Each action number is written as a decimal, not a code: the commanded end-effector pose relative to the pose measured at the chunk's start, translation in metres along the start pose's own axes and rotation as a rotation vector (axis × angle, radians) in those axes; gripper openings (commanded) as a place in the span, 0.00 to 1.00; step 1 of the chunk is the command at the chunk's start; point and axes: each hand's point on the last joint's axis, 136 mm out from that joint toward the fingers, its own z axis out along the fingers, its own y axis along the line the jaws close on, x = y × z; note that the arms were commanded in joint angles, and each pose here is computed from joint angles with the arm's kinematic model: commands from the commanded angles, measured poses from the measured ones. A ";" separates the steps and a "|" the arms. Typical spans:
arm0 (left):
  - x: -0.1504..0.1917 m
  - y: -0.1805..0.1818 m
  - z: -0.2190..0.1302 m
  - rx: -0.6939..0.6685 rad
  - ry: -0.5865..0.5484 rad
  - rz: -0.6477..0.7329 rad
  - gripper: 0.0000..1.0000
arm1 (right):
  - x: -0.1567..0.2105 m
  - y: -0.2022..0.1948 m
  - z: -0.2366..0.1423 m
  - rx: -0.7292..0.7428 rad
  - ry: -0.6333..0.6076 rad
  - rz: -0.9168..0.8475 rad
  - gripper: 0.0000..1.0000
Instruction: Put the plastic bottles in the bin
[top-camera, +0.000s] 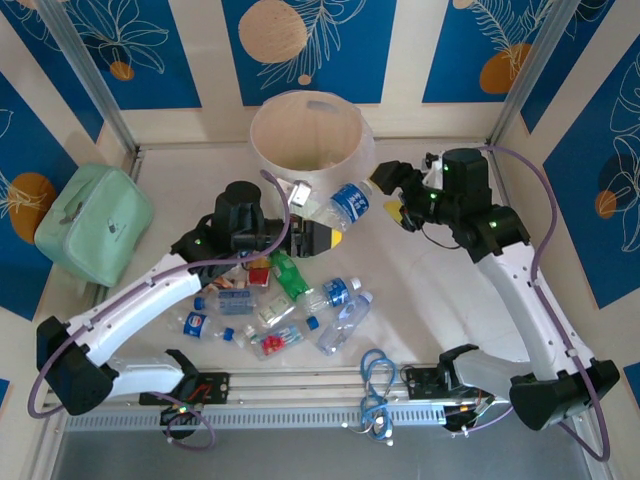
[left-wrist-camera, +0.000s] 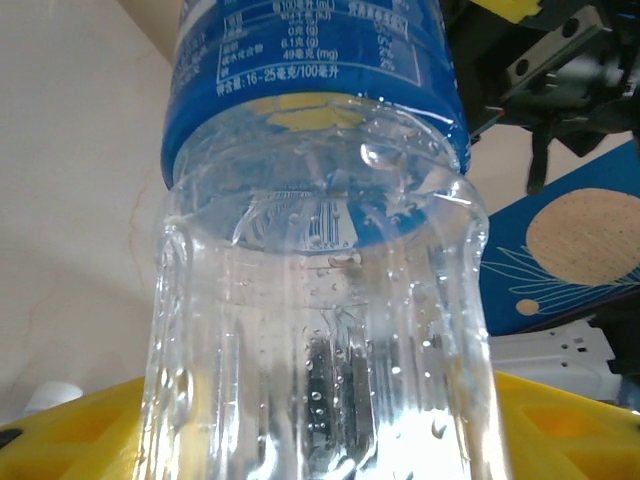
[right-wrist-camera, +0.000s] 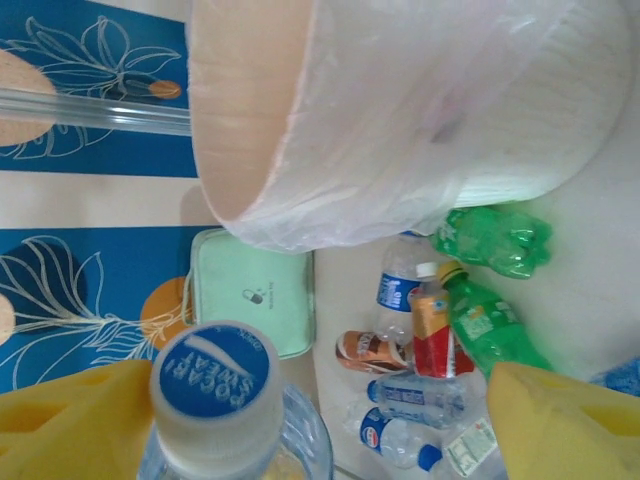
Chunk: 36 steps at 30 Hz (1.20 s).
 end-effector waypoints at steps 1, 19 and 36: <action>-0.038 -0.021 -0.026 -0.059 -0.125 0.117 0.62 | 0.002 -0.031 -0.019 0.104 -0.030 0.009 0.86; -0.184 0.044 -0.058 -0.517 -0.407 0.081 0.60 | 0.032 -0.082 -0.029 0.186 0.026 0.054 0.85; -0.212 0.116 -0.010 -0.629 -0.320 0.048 0.58 | 0.056 -0.097 -0.022 0.228 0.081 0.042 0.85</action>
